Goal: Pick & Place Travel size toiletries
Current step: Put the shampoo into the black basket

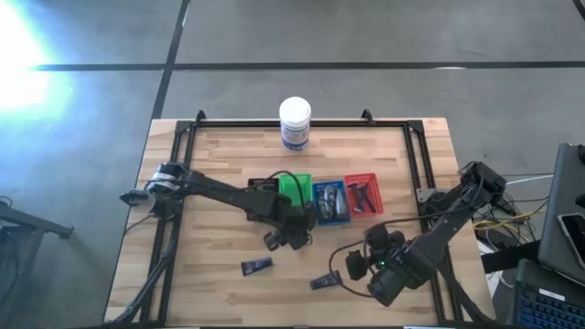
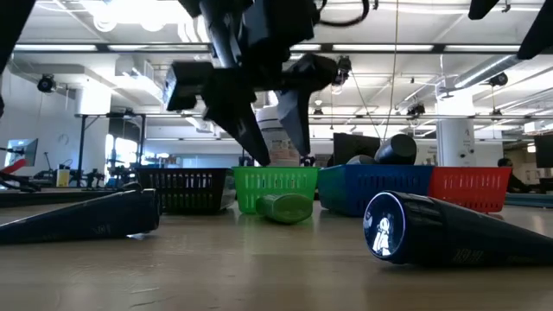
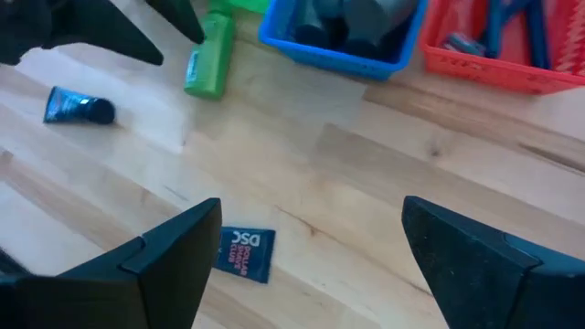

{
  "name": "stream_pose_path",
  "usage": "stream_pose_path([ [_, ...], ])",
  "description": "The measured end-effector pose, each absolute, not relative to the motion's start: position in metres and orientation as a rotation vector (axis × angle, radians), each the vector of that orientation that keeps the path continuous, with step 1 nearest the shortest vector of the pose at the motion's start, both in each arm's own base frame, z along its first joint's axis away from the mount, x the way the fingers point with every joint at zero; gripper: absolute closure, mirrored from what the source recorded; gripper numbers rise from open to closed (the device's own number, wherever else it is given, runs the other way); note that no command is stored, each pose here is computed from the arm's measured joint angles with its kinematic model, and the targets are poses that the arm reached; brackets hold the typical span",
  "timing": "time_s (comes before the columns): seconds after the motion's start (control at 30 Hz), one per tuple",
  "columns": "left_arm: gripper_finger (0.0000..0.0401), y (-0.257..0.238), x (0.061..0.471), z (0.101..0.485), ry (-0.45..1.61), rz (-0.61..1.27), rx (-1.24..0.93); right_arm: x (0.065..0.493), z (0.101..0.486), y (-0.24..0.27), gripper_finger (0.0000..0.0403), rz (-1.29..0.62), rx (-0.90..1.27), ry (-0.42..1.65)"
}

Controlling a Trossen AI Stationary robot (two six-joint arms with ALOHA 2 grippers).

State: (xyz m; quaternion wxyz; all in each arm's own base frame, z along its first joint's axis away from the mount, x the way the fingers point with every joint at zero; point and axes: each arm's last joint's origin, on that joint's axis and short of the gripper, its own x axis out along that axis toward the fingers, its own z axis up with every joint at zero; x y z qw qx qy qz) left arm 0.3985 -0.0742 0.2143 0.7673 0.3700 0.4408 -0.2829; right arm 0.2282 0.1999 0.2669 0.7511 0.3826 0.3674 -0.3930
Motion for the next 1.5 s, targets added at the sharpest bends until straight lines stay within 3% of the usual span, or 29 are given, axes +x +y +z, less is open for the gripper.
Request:
stream_pose_path([
  [0.4,0.0169,-0.056,0.400,0.180,0.946,-0.683,0.804,0.218,0.274,0.192,0.0046,-0.919,0.841,0.783],
  [0.8,0.0172,-0.058,0.386,0.159,1.028,-0.677,0.728,0.218,0.274,0.192,0.0072,-0.920,0.841,0.783],
  [1.13,0.0256,-0.077,0.382,0.167,1.098,-0.673,0.676,0.218,0.274,0.192,0.0087,-0.921,0.845,0.784],
  [1.33,0.0255,-0.079,0.381,0.223,1.052,-0.362,0.431,0.218,0.274,0.192,0.0086,-0.925,0.852,0.782],
  [1.5,0.0254,-0.063,0.361,0.271,0.916,0.233,-0.134,0.217,0.274,0.191,0.0071,-0.942,0.851,0.778],
])
